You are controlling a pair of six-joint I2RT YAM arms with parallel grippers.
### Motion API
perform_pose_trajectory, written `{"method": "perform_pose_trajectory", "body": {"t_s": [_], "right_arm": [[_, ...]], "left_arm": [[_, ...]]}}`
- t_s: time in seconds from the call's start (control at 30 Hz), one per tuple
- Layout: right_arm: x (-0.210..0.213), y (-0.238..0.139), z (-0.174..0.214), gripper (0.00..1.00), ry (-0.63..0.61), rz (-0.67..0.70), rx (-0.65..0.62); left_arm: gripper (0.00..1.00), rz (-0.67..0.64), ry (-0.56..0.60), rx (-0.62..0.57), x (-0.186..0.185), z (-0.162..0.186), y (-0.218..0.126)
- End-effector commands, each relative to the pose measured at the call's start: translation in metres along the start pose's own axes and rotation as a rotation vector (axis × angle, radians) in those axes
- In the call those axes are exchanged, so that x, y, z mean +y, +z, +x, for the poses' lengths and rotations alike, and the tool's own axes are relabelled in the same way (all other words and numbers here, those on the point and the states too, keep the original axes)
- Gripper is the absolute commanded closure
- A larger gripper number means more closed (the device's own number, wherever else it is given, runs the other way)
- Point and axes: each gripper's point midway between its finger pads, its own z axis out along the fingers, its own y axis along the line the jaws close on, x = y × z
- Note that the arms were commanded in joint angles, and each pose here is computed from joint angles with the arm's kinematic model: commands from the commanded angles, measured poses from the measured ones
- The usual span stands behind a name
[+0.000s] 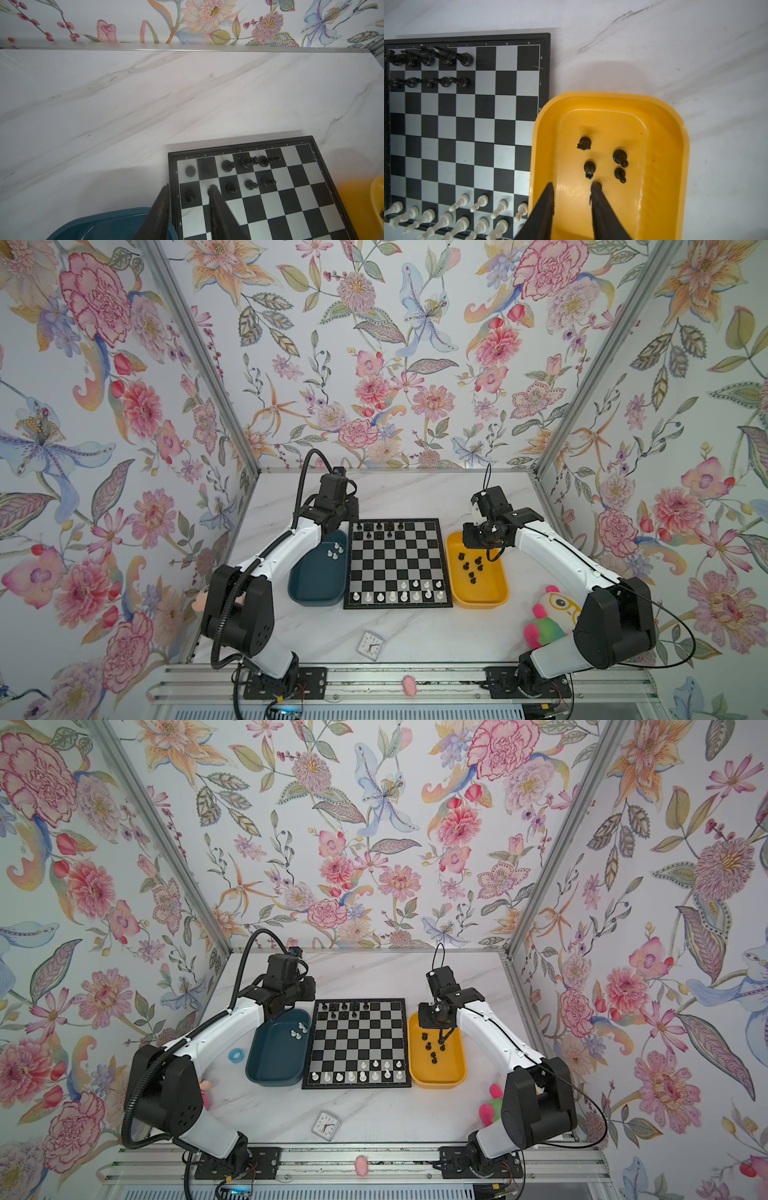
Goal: Set up the chess pieces on the board
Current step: 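Lower the right gripper into the yellow tray and close on a black pawn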
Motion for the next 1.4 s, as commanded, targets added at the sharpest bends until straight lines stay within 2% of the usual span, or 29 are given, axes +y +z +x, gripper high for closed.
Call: {"method": "perform_pose_trajectory", "body": {"t_s": [0.0,0.4,0.83,1.37], "right_arm": [[-0.005,0.013,0.018,0.68,-0.010,0.002,0.082],[-0.007,0.042,0.025,0.68,-0.006,0.016,0.139],[-0.024,0.044,0.053,0.69,0.022,0.058,0.181],[-0.023,0.058,0.053,0.70,0.022,0.054,0.196]], "left_arm": [[0.66,0.038,-0.018,-0.033,-0.003,-0.008,-0.001],[0.66,0.048,-0.023,-0.009,-0.004,-0.001,0.004],[0.67,0.046,-0.023,0.003,-0.004,0.003,0.005],[0.67,0.047,-0.021,0.006,-0.004,0.002,0.003]]}}
